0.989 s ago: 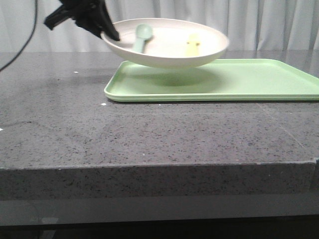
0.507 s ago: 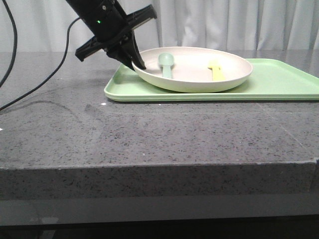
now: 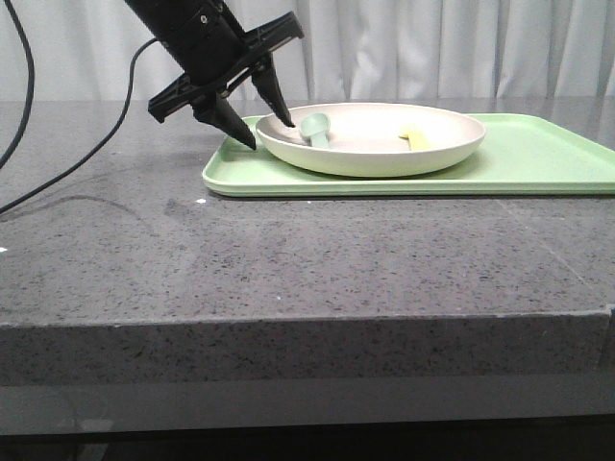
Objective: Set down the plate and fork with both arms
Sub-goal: 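Open the left gripper to release the plate and raise it away, then move the right gripper over the plate above the yellow fork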
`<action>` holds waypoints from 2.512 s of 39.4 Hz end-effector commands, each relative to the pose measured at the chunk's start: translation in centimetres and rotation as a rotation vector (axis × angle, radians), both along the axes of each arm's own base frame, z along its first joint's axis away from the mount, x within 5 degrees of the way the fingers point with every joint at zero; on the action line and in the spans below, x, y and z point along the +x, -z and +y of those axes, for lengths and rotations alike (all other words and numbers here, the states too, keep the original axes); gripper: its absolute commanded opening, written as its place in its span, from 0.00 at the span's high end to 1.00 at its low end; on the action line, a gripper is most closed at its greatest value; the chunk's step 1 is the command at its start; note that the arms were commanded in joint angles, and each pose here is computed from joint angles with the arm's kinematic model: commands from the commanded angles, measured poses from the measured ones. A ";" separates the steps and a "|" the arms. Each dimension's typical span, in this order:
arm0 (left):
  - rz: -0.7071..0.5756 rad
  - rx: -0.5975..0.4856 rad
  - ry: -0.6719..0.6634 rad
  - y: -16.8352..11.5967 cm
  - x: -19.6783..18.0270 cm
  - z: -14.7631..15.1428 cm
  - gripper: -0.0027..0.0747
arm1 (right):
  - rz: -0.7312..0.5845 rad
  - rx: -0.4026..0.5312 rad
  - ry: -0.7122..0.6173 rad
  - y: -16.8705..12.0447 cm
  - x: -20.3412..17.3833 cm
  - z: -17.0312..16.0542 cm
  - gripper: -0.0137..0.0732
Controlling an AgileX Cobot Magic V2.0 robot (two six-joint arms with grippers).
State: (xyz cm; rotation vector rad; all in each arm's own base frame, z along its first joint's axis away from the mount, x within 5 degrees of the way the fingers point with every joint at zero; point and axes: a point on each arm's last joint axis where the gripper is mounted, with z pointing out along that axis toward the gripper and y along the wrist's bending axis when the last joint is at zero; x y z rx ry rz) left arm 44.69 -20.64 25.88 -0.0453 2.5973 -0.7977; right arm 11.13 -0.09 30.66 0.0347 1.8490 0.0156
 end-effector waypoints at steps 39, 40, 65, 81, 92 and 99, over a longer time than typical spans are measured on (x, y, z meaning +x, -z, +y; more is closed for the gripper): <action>-0.428 0.235 0.112 -13.8 -12.6 9.5 0.43 | -0.105 -0.008 0.001 -1.8 0.2 0.0 0.21; -0.431 0.241 0.108 -13.9 -13.1 10.0 0.43 | -0.105 -0.008 0.001 -1.8 0.2 0.0 0.21; -0.405 0.380 0.123 -8.7 -24.1 15.0 0.43 | -0.102 -0.007 0.001 -2.1 0.2 0.0 0.21; -0.438 0.397 0.111 -8.7 -24.6 15.2 0.43 | 0.178 0.064 -0.113 -6.8 2.0 1.5 0.21; -0.438 0.397 0.111 -8.7 -24.6 15.2 0.43 | 0.267 0.039 -0.355 -7.9 5.1 5.5 0.21; -0.438 0.397 0.111 -8.7 -24.6 15.2 0.43 | 0.325 0.010 -0.486 -7.9 7.5 9.1 0.22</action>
